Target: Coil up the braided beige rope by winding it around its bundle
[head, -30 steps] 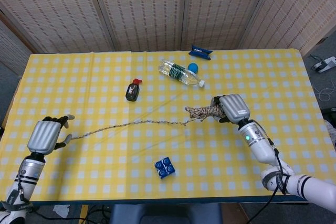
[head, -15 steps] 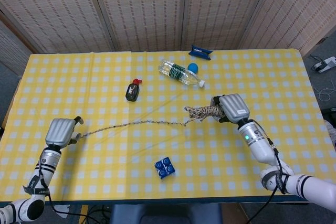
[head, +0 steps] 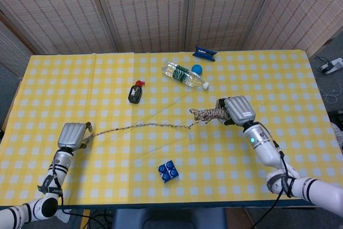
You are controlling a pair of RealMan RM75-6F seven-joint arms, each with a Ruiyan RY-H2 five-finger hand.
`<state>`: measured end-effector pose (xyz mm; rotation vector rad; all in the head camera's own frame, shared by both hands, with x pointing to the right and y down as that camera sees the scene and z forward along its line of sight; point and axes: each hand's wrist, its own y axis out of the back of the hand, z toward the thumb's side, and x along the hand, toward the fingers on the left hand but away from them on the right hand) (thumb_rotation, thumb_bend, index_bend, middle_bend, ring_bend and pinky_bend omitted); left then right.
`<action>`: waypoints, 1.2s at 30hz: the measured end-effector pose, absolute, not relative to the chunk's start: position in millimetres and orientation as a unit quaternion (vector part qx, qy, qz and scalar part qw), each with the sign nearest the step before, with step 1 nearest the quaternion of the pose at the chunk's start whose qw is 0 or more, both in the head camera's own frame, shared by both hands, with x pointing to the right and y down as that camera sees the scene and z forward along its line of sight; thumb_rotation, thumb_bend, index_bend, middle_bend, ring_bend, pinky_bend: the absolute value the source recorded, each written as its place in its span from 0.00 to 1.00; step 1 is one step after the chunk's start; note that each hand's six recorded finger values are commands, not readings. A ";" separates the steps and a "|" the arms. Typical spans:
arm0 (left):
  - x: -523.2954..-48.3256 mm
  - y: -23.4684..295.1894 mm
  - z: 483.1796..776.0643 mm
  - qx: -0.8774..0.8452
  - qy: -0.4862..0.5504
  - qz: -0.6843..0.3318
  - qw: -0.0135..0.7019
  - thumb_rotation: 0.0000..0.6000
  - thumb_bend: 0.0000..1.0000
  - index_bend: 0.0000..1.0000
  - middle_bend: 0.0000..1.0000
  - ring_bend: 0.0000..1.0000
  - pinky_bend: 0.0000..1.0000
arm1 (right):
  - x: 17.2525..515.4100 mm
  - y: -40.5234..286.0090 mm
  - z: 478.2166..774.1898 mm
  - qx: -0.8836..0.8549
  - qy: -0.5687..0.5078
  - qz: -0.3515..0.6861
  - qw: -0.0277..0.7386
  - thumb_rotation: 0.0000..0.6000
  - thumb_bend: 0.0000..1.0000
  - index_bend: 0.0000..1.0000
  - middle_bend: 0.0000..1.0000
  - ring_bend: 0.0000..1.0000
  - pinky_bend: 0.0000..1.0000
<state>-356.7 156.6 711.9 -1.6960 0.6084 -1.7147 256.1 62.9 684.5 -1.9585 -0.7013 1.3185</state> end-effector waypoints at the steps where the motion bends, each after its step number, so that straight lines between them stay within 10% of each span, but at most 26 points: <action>1: -355.5 156.8 713.5 -0.646 0.229 -0.654 0.320 1.00 0.34 0.55 1.00 1.00 1.00 | 256.0 63.1 685.0 -0.750 -0.268 0.505 0.333 1.00 0.41 0.73 0.63 0.51 0.58; 36: -359.7 151.6 739.9 -0.628 0.223 -0.684 0.298 1.00 0.35 0.68 1.00 1.00 1.00 | 263.2 63.9 696.7 -0.749 -0.264 0.517 0.321 1.00 0.41 0.73 0.63 0.51 0.58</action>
